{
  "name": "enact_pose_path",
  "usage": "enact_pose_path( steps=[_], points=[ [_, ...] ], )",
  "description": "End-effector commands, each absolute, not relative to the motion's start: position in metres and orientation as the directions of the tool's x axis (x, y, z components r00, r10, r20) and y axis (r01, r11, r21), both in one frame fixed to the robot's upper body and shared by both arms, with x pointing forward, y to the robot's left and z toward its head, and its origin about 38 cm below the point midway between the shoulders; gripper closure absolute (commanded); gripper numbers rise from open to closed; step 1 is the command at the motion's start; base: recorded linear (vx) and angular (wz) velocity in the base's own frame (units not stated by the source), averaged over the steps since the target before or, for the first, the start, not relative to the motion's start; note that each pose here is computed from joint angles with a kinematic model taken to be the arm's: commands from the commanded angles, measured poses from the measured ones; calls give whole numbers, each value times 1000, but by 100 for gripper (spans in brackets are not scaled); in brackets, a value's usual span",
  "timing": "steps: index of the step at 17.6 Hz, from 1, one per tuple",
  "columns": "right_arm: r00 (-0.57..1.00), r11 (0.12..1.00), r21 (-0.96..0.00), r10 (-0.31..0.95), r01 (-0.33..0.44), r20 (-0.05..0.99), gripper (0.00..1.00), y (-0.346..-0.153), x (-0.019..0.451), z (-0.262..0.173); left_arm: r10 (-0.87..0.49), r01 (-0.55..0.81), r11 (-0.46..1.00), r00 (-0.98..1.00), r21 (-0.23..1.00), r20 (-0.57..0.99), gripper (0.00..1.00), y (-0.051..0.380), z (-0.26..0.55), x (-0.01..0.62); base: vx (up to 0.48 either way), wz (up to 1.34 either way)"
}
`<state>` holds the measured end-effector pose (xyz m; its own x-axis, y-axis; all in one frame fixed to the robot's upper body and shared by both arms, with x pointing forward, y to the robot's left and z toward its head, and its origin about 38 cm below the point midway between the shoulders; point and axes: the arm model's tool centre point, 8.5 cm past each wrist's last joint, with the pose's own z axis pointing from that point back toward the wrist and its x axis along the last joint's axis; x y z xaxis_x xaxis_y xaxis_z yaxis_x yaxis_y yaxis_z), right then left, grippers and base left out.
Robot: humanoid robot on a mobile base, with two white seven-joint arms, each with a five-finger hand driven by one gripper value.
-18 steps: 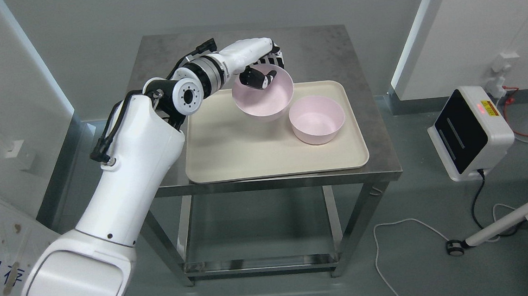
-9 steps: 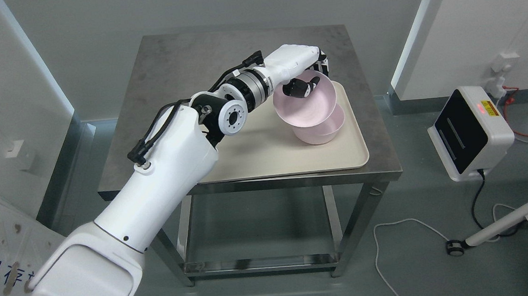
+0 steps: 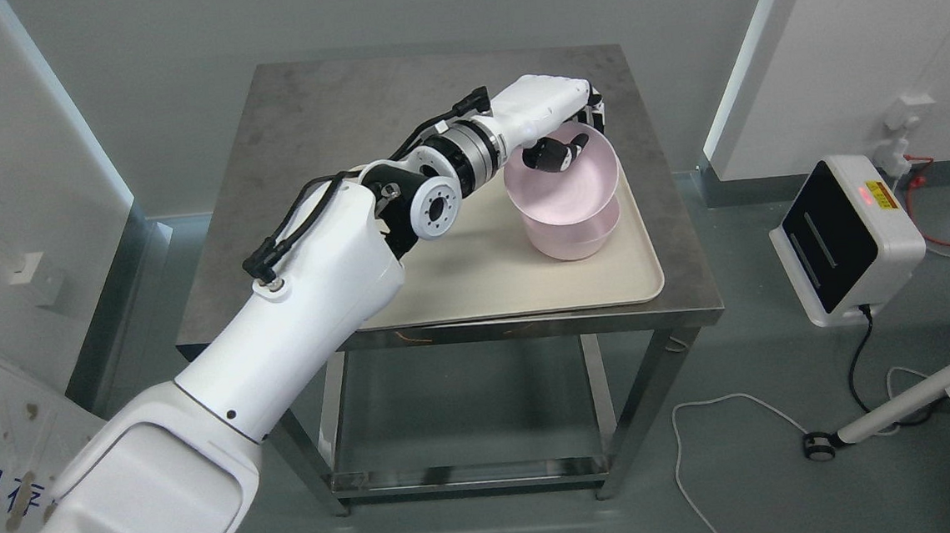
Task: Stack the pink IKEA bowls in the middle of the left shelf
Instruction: 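Lift the pink bowl and lower it into the other pink bowl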
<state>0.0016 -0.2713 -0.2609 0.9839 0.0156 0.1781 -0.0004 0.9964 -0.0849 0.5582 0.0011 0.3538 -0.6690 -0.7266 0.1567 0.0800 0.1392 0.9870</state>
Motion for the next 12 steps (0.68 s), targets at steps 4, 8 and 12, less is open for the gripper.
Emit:
enact_pose_path(
  steps=[4, 8, 12],
  points=[
    [984, 995, -102, 17, 2, 178, 0, -283, 2, -260, -770, 78, 160, -613, 984, 174, 60, 22, 357, 572, 0, 0],
    [984, 995, -102, 18, 0, 178, 0, -283, 2, -260, -735, 66, 326, -611, 943, 296, 25, 39, 371, 570, 0, 0],
    [984, 995, -102, 17, 2, 178, 0, -283, 2, -260, -494, 50, 719, -665, 693, 560, 0, 70, 401, 549, 0, 0]
  ],
)
